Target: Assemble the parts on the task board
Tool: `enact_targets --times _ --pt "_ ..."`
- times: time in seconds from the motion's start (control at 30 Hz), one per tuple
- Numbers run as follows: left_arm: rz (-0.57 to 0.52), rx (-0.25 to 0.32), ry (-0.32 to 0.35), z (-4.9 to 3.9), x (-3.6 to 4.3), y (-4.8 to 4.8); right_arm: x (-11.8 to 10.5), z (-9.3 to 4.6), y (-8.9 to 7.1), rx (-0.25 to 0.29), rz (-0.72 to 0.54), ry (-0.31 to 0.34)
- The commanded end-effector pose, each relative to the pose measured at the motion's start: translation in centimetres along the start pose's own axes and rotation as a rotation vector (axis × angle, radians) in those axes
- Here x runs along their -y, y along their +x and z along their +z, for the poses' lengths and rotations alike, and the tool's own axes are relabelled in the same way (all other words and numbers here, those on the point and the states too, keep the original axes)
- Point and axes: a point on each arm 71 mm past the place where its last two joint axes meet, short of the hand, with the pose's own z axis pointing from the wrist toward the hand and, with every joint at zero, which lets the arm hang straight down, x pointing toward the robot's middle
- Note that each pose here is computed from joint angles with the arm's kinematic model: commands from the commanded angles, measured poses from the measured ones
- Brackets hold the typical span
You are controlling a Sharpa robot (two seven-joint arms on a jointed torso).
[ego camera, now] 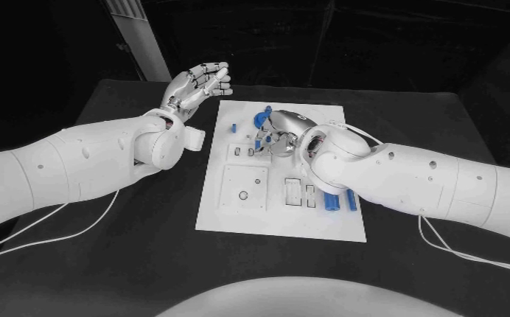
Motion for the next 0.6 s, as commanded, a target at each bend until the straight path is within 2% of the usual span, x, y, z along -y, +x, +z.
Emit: enact_targets --times 0.03,0.6 --pt "-0.004 -0.01 0.189 -0.11 1.44 0.1 0.06 0.07 0.22 -0.001 -0.047 0.013" --pt "-0.005 -0.01 0.189 -0.15 1.46 0.04 0.13 0.29 0.98 -0.007 -0.074 0.023"
